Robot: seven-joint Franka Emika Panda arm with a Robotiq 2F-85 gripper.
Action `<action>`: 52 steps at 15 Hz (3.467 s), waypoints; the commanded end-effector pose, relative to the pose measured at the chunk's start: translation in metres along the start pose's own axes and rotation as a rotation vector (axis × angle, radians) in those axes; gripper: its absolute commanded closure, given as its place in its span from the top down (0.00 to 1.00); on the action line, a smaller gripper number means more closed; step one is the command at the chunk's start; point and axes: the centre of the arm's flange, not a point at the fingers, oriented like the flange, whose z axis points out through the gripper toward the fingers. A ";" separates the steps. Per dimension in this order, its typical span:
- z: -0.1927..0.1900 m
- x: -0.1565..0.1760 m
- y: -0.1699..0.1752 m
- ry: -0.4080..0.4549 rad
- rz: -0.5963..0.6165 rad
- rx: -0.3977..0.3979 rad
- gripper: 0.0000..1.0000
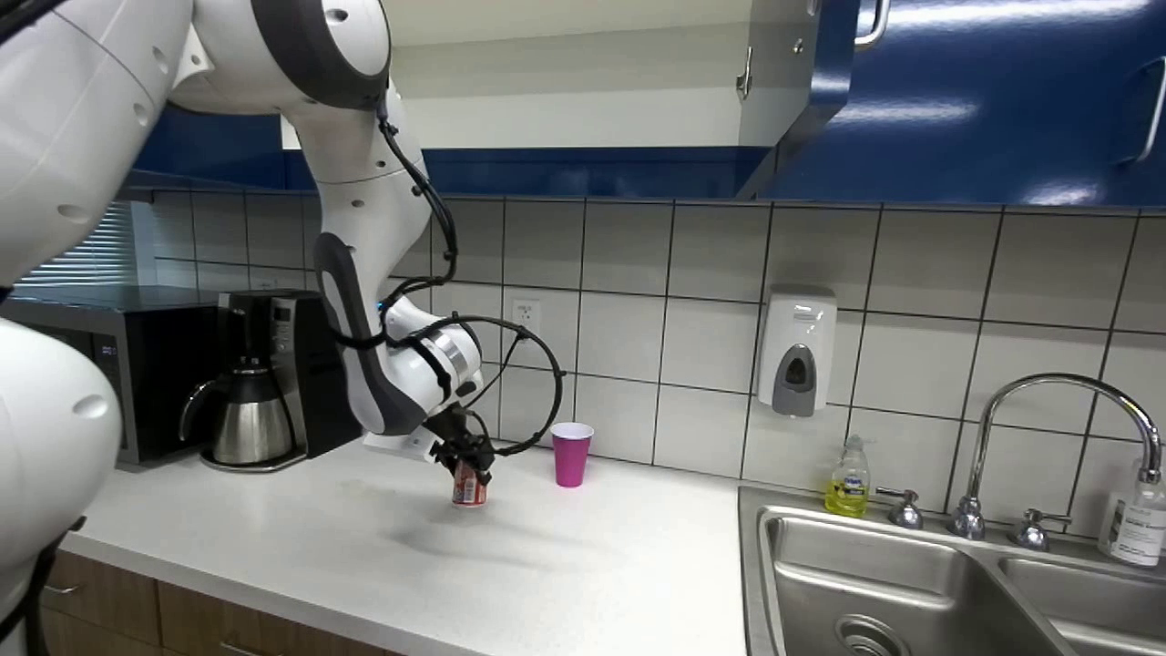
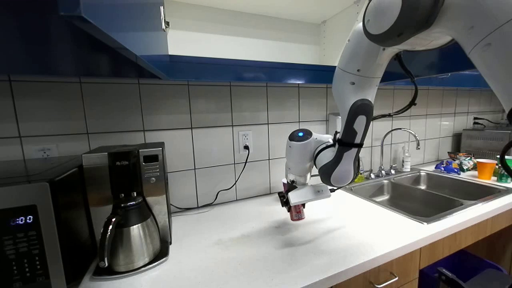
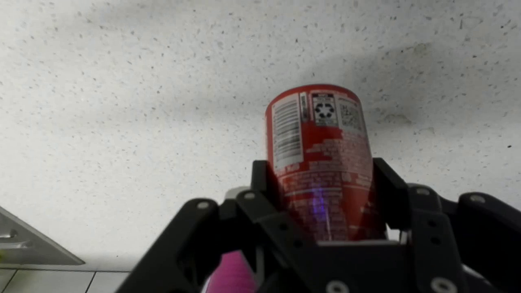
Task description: Take the soda can out of the cupboard
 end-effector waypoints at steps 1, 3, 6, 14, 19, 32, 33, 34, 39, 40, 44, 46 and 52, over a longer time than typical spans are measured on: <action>0.022 -0.007 -0.005 0.024 0.020 0.010 0.38; 0.029 -0.010 -0.007 0.025 0.027 0.009 0.38; 0.034 -0.009 -0.008 0.052 0.044 0.014 0.38; 0.034 -0.001 -0.012 0.124 0.084 0.011 0.38; 0.038 -0.008 -0.014 0.126 0.088 0.016 0.38; 0.024 -0.013 -0.010 0.121 0.089 0.003 1.00; 0.016 -0.011 -0.007 0.118 0.091 0.001 1.00; 0.007 -0.009 -0.004 0.112 0.092 -0.002 1.00; -0.050 -0.006 0.017 0.069 0.114 -0.008 1.00; -0.061 -0.006 0.021 0.058 0.119 -0.009 1.00; -0.092 -0.010 0.032 0.015 0.125 -0.010 1.00; -0.104 -0.010 0.035 -0.004 0.125 -0.008 1.00; -0.143 0.000 0.032 -0.062 0.104 -0.006 1.00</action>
